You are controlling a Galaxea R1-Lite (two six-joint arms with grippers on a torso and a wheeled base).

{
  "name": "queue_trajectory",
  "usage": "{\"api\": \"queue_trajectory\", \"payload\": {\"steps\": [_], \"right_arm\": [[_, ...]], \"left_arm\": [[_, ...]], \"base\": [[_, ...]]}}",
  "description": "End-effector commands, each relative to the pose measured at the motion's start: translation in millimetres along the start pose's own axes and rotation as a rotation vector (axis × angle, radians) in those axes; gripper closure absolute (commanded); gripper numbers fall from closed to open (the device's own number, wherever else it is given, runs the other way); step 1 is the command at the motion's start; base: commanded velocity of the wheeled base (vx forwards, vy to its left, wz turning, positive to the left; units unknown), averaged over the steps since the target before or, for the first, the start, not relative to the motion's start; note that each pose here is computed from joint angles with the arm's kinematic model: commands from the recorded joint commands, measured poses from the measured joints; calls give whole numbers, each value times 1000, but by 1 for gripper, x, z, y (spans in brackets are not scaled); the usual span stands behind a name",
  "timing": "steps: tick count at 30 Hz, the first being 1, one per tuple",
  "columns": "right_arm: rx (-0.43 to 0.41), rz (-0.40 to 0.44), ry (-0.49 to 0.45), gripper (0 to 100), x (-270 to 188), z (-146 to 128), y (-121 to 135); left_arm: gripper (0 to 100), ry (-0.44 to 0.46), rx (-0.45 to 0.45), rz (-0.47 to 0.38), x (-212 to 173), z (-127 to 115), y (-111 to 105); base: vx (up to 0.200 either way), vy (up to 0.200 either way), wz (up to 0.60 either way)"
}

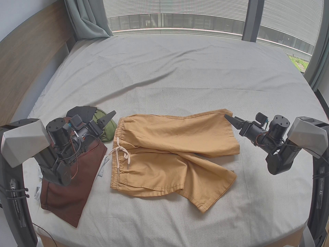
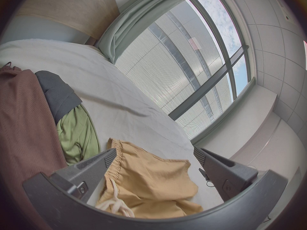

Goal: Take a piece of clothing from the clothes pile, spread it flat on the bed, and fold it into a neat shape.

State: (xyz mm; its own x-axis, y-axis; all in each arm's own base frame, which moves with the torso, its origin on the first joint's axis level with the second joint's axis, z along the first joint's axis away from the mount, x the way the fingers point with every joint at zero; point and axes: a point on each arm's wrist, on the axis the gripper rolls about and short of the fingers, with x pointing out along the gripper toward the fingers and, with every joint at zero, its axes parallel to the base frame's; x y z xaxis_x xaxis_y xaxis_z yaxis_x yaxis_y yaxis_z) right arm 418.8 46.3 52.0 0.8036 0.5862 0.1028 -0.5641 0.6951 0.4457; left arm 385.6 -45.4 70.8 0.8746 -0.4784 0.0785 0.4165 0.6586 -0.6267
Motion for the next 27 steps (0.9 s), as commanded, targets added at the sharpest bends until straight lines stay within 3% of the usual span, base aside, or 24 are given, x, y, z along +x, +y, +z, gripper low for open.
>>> {"api": "queue_trajectory", "payload": {"steps": [1, 7, 12, 27], "right_arm": [[3, -1, 65, 0, -33, 6, 44], [-27, -27, 131, 0, -58, -2, 58], [15, -59, 204, 0, -80, -15, 66], [79, -138, 331, 0, -104, -46, 58]], "left_arm": [[0, 43, 8, -59, -41, 18, -39], [0, 103, 30, -77, -65, 14, -50], [0, 128, 96, -81, -68, 9, -48], [0, 185, 189, -77, -72, -4, -38]], "base": [[0, 0, 0], [0, 0, 0], [0, 0, 0], [0, 0, 0]]}}
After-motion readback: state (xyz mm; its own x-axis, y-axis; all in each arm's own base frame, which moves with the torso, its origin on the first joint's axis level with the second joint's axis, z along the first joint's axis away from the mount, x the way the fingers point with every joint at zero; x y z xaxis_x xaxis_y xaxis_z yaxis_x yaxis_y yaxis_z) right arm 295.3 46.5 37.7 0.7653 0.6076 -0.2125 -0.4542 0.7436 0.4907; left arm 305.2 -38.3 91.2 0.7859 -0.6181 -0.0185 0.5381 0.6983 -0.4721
